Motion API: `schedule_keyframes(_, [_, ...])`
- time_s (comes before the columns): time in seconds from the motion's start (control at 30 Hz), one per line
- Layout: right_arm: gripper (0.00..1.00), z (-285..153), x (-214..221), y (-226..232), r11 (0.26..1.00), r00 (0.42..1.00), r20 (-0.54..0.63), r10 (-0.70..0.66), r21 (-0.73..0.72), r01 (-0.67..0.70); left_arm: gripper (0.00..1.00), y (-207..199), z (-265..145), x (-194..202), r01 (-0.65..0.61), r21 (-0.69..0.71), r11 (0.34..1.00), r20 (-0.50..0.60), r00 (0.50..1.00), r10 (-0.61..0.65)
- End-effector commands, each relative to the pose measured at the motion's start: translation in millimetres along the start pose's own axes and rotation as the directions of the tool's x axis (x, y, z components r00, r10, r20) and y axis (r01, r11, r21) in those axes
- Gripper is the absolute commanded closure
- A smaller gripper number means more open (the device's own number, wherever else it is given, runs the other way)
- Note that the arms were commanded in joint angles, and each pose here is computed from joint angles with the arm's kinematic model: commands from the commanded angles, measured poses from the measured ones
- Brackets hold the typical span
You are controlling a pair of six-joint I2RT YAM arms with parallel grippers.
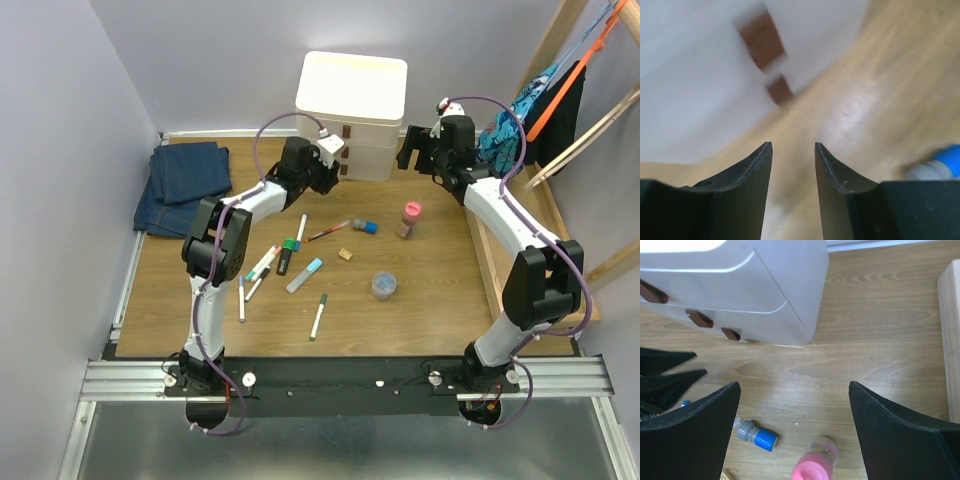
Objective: Sort the stationery into containers
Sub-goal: Open the drawer in the storage box.
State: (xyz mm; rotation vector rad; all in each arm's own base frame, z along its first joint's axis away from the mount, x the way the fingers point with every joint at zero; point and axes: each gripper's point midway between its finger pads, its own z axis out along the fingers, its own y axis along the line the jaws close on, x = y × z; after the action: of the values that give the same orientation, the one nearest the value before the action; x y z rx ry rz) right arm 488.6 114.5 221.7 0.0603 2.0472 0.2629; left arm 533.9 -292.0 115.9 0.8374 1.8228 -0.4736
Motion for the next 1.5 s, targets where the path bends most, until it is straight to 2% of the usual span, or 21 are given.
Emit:
schedule_keyframes(0.0, [0.04,4,10,1,0.999,0.999,-0.019,0.029,-0.020,-0.030,0.53,-46,8,8,0.298,0.129,0.946,0.038,0.952,-0.305])
schedule_keyframes(0.1, [0.05,7,8,2,0.999,0.999,-0.019,0.026,-0.020,-0.027,0.52,-44,17,13,0.399,0.104,0.911,0.031,0.914,-0.404])
schedule_keyframes(0.17, [0.05,10,4,3,0.999,1.000,-0.014,0.025,-0.021,-0.025,0.51,-36,22,5,0.445,0.103,0.890,0.069,0.889,-0.452])
schedule_keyframes(0.2, [0.05,10,3,4,0.999,1.000,-0.013,0.023,-0.023,-0.023,0.51,-37,26,9,0.502,0.109,0.858,0.063,0.858,-0.510])
schedule_keyframes(0.33, [0.05,13,1,4,0.999,1.000,-0.013,0.026,-0.023,-0.027,0.51,-25,33,7,0.578,0.097,0.810,0.100,0.804,-0.586])
schedule_keyframes(0.43, [0.05,14,1,4,0.999,0.999,-0.015,0.037,-0.022,-0.037,0.51,-19,35,13,0.606,0.062,0.793,0.109,0.786,-0.609])
schedule_keyframes(0.53, [0.05,15,-2,5,0.999,0.999,-0.008,0.040,-0.023,-0.041,0.51,-12,39,19,0.684,0.037,0.729,0.118,0.721,-0.683])
schedule_keyframes(0.8, [0.05,19,4,4,0.999,0.999,-0.018,0.043,-0.021,-0.043,0.50,-10,48,30,0.763,0.027,0.645,0.140,0.636,-0.759])
schedule_keyframes(0.9, [0.05,21,4,4,0.999,0.999,-0.020,0.045,-0.021,-0.045,0.50,-4,53,28,0.778,0.019,0.627,0.173,0.615,-0.769])
schedule_keyframes(1.03, [0.05,25,7,4,0.999,0.998,-0.029,0.049,-0.018,-0.049,0.53,-1,55,20,0.817,0.017,0.577,0.204,0.562,-0.802])
schedule_keyframes(1.3, [0.05,33,4,11,0.997,0.998,-0.033,0.057,-0.050,-0.059,0.55,2,59,4,0.829,0.037,0.558,0.256,0.532,-0.807])
schedule_keyframes(1.47, [0.06,40,5,11,0.997,0.998,-0.038,0.053,-0.048,-0.054,0.55,4,69,10,0.832,0.030,0.554,0.258,0.529,-0.809])
